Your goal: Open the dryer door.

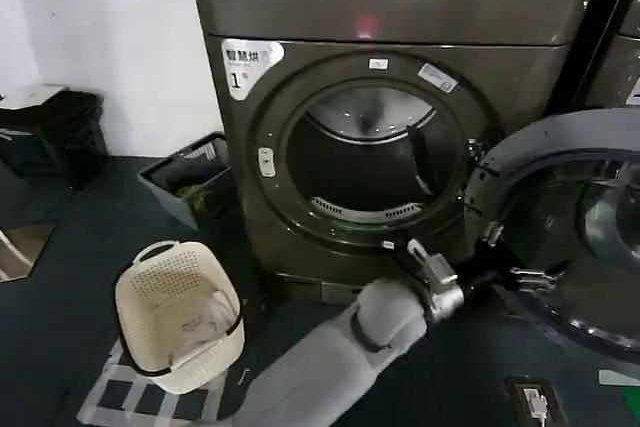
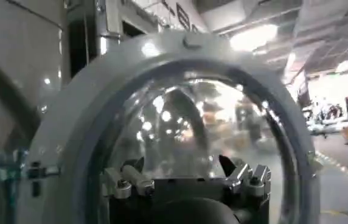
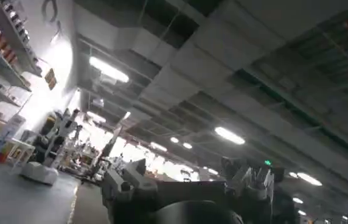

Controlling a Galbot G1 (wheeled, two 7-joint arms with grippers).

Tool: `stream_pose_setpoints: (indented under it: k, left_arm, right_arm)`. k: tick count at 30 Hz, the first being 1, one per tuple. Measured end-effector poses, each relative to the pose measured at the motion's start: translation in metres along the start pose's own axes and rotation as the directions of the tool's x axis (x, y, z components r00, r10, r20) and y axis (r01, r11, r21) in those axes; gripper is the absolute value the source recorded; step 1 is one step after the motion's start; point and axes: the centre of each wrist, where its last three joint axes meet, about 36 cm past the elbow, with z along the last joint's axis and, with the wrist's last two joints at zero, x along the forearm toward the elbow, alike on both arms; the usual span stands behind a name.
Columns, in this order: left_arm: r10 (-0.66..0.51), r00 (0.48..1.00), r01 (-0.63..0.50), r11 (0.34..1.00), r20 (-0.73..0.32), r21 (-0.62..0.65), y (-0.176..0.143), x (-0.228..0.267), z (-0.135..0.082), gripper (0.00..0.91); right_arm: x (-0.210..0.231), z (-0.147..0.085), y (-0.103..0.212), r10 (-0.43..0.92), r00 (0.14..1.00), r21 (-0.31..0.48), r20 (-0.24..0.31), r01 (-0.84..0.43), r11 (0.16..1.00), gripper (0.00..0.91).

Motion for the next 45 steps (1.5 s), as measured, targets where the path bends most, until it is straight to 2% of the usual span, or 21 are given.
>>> stream_pose_setpoints:
  k: [6, 11, 17, 20, 29, 37, 42, 45]
  left_arm:
    - [-0.085, 0.995, 0.084, 0.996, -0.052, -0.012, 0.016, 0.059, -0.015, 0.907]
    - [-0.146, 0.988, 0.146, 0.989, -0.049, -0.006, 0.029, 0.112, -0.029, 0.907]
    - [-0.265, 0.961, 0.263, 0.964, -0.083, -0.029, 0.046, 0.178, -0.047, 0.907]
    - [-0.338, 0.934, 0.335, 0.941, -0.118, -0.045, 0.053, 0.21, -0.057, 0.907]
    - [-0.531, 0.815, 0.537, 0.843, -0.233, -0.042, 0.064, 0.299, -0.081, 0.907]
    - [-0.683, 0.664, 0.713, 0.701, -0.304, -0.019, 0.068, 0.353, -0.091, 0.907]
    - [-0.744, 0.563, 0.78, 0.622, -0.361, -0.066, 0.074, 0.381, -0.094, 0.907]
    - [-0.754, 0.495, 0.814, 0.576, -0.431, -0.073, 0.074, 0.392, -0.098, 0.907]
  right_arm:
    - [-0.004, 0.012, -0.004, -0.006, 1.0, -0.006, -0.017, 0.006, 1.0, 0.907]
    - [-0.006, 0.03, -0.005, -0.03, 0.999, -0.025, -0.039, 0.029, 0.999, 0.907]
    - [-0.005, 0.051, -0.001, -0.085, 0.992, -0.061, -0.096, 0.079, 0.995, 0.907]
    - [-0.015, 0.052, 0.01, -0.142, 0.987, -0.1, -0.072, 0.135, 0.986, 0.907]
    - [-0.042, 0.054, 0.029, -0.199, 0.978, -0.121, -0.058, 0.191, 0.974, 0.907]
    - [-0.052, 0.049, 0.051, -0.233, 0.971, -0.137, -0.043, 0.225, 0.965, 0.907]
    - [-0.048, 0.049, 0.064, -0.259, 0.965, -0.151, -0.044, 0.25, 0.957, 0.907]
    - [-0.046, 0.05, 0.067, -0.268, 0.962, -0.153, -0.045, 0.259, 0.954, 0.907]
